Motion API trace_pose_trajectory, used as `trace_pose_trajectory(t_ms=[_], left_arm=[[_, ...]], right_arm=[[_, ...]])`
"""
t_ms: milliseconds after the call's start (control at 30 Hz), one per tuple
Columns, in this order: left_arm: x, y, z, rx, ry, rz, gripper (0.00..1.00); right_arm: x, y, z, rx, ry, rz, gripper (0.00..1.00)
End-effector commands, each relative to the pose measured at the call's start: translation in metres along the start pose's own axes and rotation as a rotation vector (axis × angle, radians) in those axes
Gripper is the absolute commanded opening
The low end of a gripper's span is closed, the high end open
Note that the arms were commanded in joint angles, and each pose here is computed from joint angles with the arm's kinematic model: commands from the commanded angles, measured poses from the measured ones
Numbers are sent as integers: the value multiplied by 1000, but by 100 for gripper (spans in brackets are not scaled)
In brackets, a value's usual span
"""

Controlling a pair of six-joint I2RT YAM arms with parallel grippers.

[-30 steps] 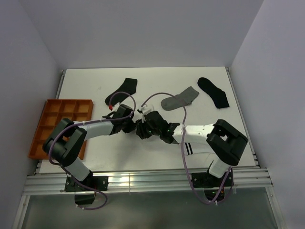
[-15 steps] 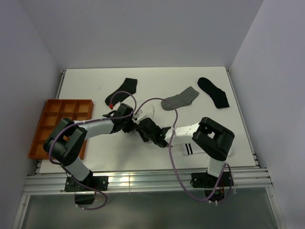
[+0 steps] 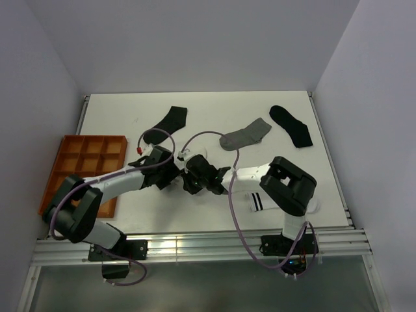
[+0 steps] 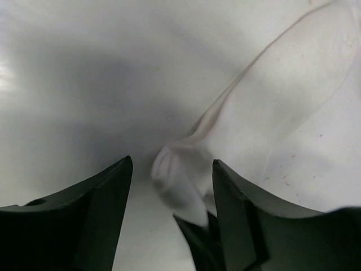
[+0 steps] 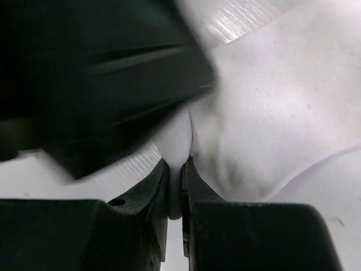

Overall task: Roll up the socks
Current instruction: Roll the sock at the center of the board.

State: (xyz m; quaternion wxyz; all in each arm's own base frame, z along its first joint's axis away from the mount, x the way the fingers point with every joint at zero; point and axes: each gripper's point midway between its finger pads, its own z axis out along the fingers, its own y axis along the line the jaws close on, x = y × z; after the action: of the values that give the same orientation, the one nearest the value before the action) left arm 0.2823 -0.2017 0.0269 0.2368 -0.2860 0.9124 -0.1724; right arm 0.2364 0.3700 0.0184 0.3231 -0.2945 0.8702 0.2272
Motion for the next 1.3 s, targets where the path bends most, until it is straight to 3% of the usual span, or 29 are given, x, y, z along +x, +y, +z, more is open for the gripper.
trace_pose_trajectory(t_ms=[0,133,300,700,867,1033,1133,1267], left_arm=[[4,49,-8,-120,-19,-61,66],[0,52,-18,-68,-58,-143,73],[6,47,-19,13,-45,-185,74],[24,65,4,-67,18,-152,52],[34,79,13,-142,61,-113,40],[39,85,16,-172,80,-74,34],[38,84,15,-174,80,-44,32],[36,82,13,-176,74,-9,30]], right_arm=[[5,13,5,-128,82,130,0],[5,12,7,-202,113,254,0],[9,5,9,-267,146,360,0],[13,1,12,-326,177,478,3],[6,-3,4,-306,142,441,15],[-8,-11,-8,-254,80,372,39],[-21,-12,-18,-215,45,303,47],[-38,-21,-27,-120,-9,223,50]])
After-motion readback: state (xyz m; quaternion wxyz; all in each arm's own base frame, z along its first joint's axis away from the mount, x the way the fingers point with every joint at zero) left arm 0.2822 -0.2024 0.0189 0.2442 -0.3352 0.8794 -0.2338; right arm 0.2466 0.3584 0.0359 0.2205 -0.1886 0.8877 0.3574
